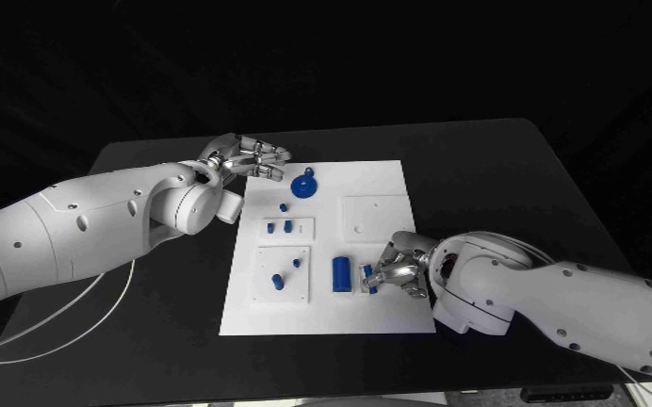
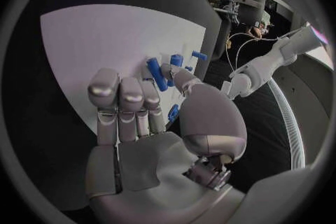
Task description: Assemble the parts on the task board
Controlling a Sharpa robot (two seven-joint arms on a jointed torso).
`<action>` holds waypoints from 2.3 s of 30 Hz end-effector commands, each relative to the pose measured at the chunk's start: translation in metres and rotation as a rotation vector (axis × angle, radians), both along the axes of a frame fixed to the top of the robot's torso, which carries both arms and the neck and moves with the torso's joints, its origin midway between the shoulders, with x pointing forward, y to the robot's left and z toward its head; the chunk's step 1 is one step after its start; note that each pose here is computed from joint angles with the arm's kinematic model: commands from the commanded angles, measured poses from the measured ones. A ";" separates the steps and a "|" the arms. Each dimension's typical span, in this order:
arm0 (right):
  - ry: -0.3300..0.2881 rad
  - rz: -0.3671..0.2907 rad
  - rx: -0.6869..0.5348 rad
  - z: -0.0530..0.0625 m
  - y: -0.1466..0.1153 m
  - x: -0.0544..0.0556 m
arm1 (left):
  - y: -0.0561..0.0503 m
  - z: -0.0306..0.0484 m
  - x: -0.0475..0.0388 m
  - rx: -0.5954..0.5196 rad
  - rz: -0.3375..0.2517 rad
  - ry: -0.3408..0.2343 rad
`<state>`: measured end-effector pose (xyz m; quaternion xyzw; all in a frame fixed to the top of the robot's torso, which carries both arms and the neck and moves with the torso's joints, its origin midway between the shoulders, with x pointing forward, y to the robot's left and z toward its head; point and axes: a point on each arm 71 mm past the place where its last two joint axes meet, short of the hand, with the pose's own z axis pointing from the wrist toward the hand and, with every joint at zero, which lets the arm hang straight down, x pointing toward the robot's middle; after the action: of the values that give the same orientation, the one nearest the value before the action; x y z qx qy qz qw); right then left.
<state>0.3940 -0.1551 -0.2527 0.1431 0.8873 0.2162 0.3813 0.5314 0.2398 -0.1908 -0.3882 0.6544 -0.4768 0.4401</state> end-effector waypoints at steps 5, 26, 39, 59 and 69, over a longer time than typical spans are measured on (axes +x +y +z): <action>0.017 0.022 -0.030 -0.005 0.002 0.001 | -0.003 0.0010 -0.0003 -0.003 -0.019 -0.002; 0.032 0.032 -0.048 -0.009 0.004 0.004 | -0.003 0.0007 -0.0004 0.000 -0.024 0.001; 0.024 0.026 -0.040 -0.008 0.004 0.005 | -0.003 0.0006 -0.0004 0.001 -0.023 0.002; 0.016 0.028 -0.007 -0.007 0.005 0.004 | -0.003 0.0006 -0.0002 0.004 -0.024 0.001; 0.011 0.023 0.009 -0.005 0.004 0.003 | -0.003 0.0006 -0.0001 0.006 -0.023 0.000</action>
<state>0.4002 -0.1536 -0.2546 0.1375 0.8891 0.2154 0.3796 0.5314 0.2395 -0.1912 -0.3853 0.6586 -0.4749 0.4384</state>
